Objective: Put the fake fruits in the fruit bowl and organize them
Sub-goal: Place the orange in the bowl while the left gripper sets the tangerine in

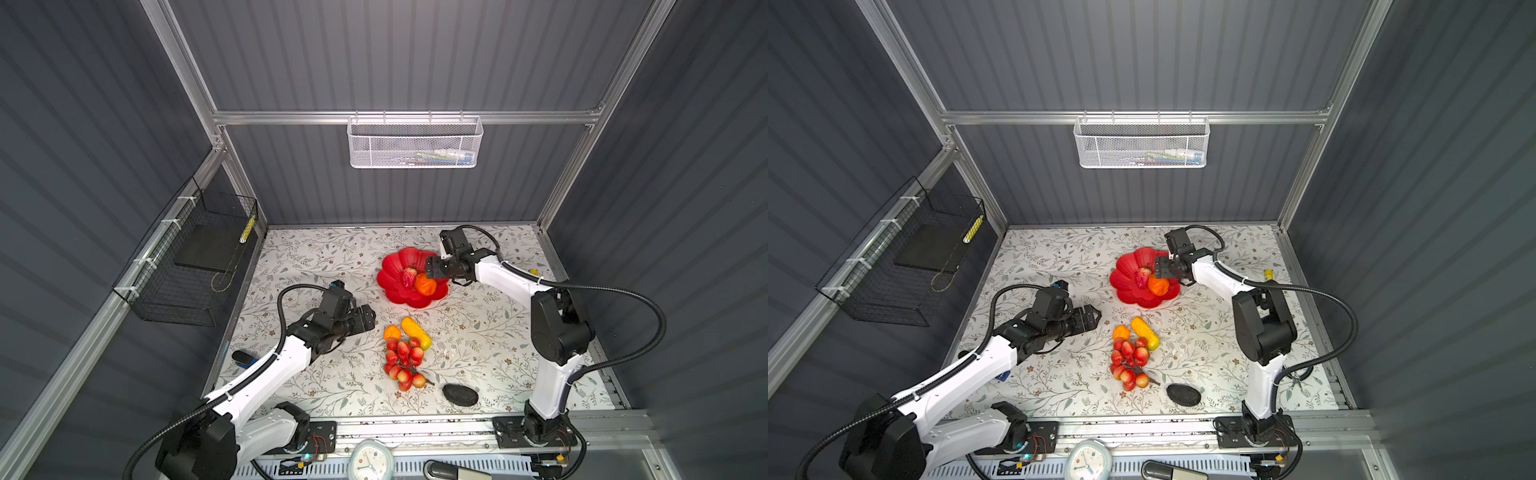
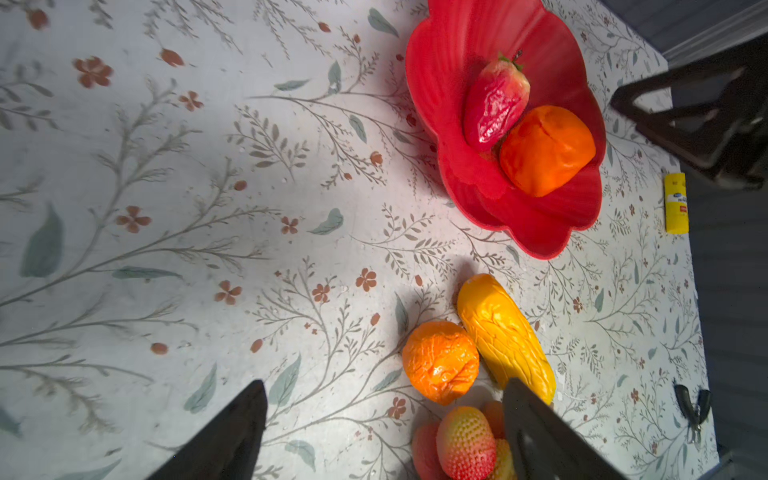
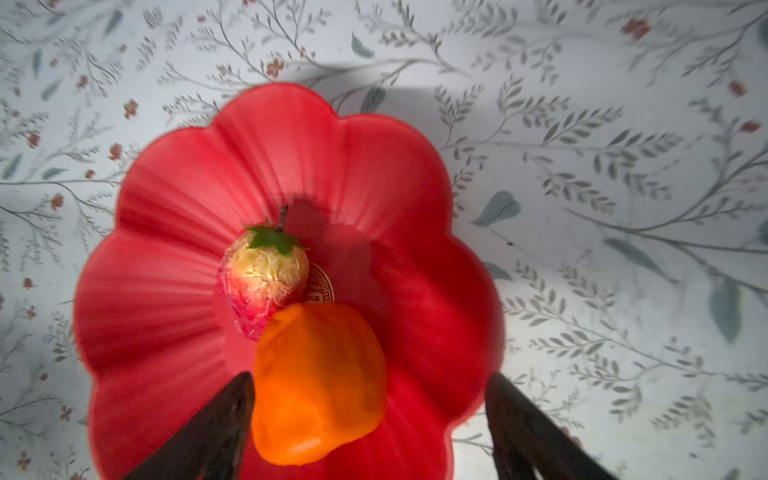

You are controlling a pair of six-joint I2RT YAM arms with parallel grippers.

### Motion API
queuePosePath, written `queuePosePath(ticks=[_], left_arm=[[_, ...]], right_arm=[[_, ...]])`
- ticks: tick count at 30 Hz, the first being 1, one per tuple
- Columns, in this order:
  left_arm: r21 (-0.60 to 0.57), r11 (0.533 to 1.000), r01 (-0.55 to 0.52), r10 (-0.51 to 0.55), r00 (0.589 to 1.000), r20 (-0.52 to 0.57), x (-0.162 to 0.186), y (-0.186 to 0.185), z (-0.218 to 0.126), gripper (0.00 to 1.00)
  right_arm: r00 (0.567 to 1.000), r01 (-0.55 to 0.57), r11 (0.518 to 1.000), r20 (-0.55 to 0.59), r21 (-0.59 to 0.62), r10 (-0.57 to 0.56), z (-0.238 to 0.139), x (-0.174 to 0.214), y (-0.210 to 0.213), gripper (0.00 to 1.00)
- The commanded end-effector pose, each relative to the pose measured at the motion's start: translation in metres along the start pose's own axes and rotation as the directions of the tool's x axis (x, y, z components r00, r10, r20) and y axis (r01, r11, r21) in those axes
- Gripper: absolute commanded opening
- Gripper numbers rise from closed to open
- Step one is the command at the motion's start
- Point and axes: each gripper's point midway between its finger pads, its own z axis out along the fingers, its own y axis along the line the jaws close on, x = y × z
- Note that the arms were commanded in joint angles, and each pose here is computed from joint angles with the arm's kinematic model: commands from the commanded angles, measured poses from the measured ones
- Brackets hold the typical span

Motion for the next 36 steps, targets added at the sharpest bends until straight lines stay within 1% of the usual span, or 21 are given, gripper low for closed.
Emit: queuePosePath(ticks=[1,4,6,8,11,13,15,17,19,21,24,25,27,28,30,33,36], left_arm=[[0.048,0.998,-0.038,0.040,0.998,-0.048,0.010,-0.020,0.012,0.89],[0.037,0.995,-0.092,0.095,0.991,-0.097,0.021,-0.033,0.027,0.89],[0.023,0.993,-0.112,0.115,0.983,-0.142,0.031,-0.036,0.039,0.89],[0.004,0.992,-0.124,0.123,0.978,-0.168,0.036,-0.034,0.049,0.90],[-0.006,0.990,-0.141,0.138,0.977,-0.160,0.034,-0.033,0.060,0.91],[-0.011,0.988,-0.152,0.148,0.973,-0.180,0.035,-0.034,0.066,0.90],[-0.043,0.987,-0.158,0.145,0.965,-0.216,0.042,-0.026,0.072,0.84],[-0.083,0.984,-0.160,0.137,0.962,-0.236,0.048,-0.016,0.077,0.80],[-0.081,0.985,-0.153,0.131,0.964,-0.232,0.050,-0.014,0.080,0.76],[-0.077,0.986,-0.151,0.128,0.962,-0.239,0.051,-0.015,0.084,0.68],[-0.090,0.984,-0.152,0.125,0.959,-0.253,0.053,-0.013,0.088,0.52],[-0.094,0.984,-0.151,0.123,0.960,-0.253,0.052,-0.012,0.088,0.49],[-0.113,0.982,-0.153,0.122,0.962,-0.244,0.050,-0.010,0.086,0.37],[-0.126,0.979,-0.158,0.125,0.965,-0.232,0.046,-0.008,0.083,0.34],[-0.145,0.974,-0.172,0.139,0.967,-0.213,0.039,-0.005,0.074,0.34],[-0.158,0.966,-0.206,0.181,0.971,-0.158,0.018,-0.009,0.049,0.36],[-0.119,0.953,-0.278,0.268,0.959,-0.093,-0.012,-0.029,0.025,0.38]], right_arm=[[0.989,-0.019,0.999,0.146,-0.044,0.025,-0.057,-0.038,0.005,0.89],[0.976,-0.031,0.998,0.214,-0.053,0.042,-0.089,-0.034,-0.001,0.94],[0.966,-0.040,0.996,0.252,-0.082,0.059,-0.109,-0.026,-0.003,0.98],[0.957,-0.052,0.994,0.279,-0.100,0.078,-0.124,-0.014,-0.008,0.99],[0.955,-0.092,0.992,0.276,-0.086,0.113,-0.138,0.005,-0.019,0.99],[0.955,-0.114,0.991,0.268,-0.065,0.128,-0.143,0.016,-0.027,0.99],[0.951,-0.131,0.990,0.274,-0.053,0.141,-0.149,0.022,-0.033,0.99],[0.946,-0.145,0.988,0.283,-0.058,0.156,-0.154,0.027,-0.036,0.99],[0.945,-0.149,0.986,0.284,-0.074,0.164,-0.158,0.030,-0.035,0.99],[0.943,-0.155,0.985,0.284,-0.082,0.172,-0.160,0.032,-0.035,0.99],[0.941,-0.154,0.985,0.291,-0.081,0.172,-0.163,0.032,-0.035,0.99],[0.940,-0.151,0.985,0.296,-0.079,0.168,-0.163,0.031,-0.036,0.99],[0.940,-0.147,0.986,0.300,-0.075,0.163,-0.163,0.029,-0.036,0.99],[0.941,-0.144,0.987,0.298,-0.075,0.159,-0.163,0.029,-0.036,0.99],[0.941,-0.142,0.987,0.300,-0.072,0.157,-0.161,0.028,-0.036,0.99],[0.943,-0.139,0.987,0.295,-0.078,0.156,-0.158,0.027,-0.034,0.99],[0.944,-0.138,0.987,0.290,-0.088,0.157,-0.155,0.026,-0.032,0.99]])
